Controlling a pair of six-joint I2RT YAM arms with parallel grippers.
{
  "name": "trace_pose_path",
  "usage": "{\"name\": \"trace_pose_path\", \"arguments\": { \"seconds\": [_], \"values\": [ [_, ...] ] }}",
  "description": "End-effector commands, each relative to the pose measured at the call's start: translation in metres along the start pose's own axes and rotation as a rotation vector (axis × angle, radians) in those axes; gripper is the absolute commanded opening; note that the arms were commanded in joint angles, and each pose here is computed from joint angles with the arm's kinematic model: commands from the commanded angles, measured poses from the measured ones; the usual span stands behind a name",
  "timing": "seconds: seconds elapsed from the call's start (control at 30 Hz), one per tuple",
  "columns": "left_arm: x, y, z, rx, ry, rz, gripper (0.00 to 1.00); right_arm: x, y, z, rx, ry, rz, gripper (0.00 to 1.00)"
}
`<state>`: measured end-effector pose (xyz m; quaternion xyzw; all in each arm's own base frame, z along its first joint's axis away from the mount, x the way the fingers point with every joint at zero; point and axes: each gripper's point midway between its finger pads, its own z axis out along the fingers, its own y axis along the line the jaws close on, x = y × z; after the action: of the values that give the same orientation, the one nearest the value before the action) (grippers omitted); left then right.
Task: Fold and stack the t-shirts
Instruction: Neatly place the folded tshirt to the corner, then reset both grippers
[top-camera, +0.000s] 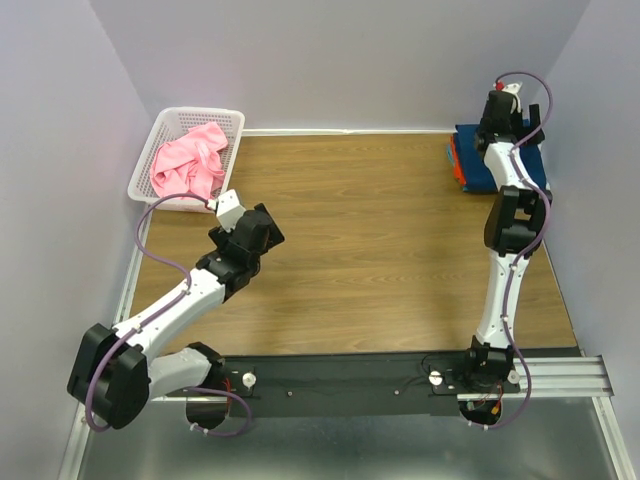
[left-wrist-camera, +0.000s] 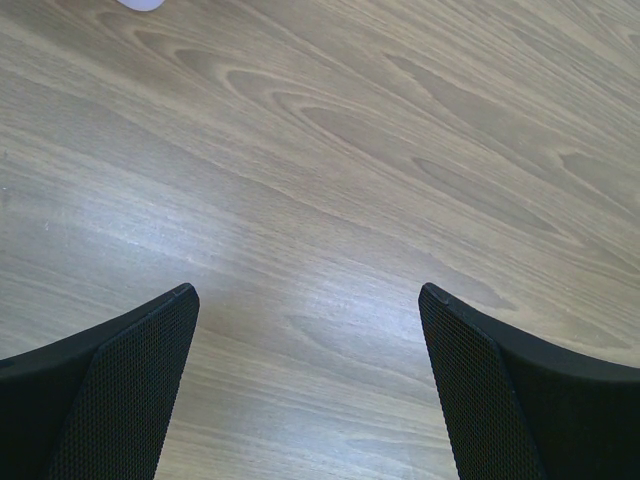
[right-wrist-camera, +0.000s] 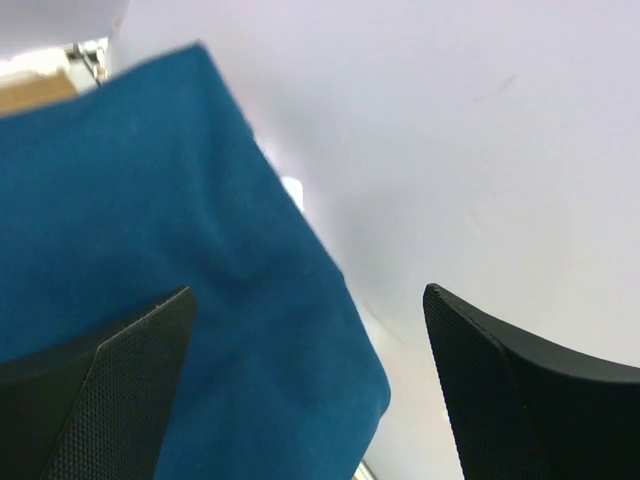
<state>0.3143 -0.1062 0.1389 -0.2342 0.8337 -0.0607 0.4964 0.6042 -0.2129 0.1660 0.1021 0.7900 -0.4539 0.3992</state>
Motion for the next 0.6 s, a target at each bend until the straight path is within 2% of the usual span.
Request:
{"name": "trace_pose_path", "arguments": {
  "seconds": [0.0, 0.13, 0.27, 0.33, 0.4, 0.43, 0.57],
  "values": [
    [-0.01, -0.01, 0.002, 0.021, -0.018, -0.014, 0.98, -0.021, -0.018, -0.003, 0.035, -0.041, 0.099, 1.0],
    [-0.01, -0.01, 0.001, 0.027, -0.017, -0.013, 0.98, -0.028, -0.022, -0.014, -0.01, -0.06, 0.139, 1.0],
    [-0.014, -0.012, -0.004, 0.051, -0.027, -0.024, 0.98, -0.026, -0.013, -0.029, -0.126, -0.055, 0.21, 1.0],
    [-0.017, -0.014, -0.008, 0.067, -0.034, -0.034, 0.98, -0.036, -0.02, -0.045, -0.157, -0.072, 0.266, 1.0],
    [-0.022, -0.016, -0.013, 0.094, -0.048, -0.048, 0.98, -0.03, -0.008, -0.058, -0.22, -0.062, 0.321, 1.0],
    [-0.025, -0.017, -0.015, 0.102, -0.054, -0.051, 0.98, -0.045, -0.016, -0.076, -0.248, -0.094, 0.363, 1.0],
    [-0.037, -0.02, -0.026, 0.137, -0.086, -0.079, 0.98, -0.057, -0.006, -0.123, -0.401, -0.117, 0.498, 1.0]
  ]
}}
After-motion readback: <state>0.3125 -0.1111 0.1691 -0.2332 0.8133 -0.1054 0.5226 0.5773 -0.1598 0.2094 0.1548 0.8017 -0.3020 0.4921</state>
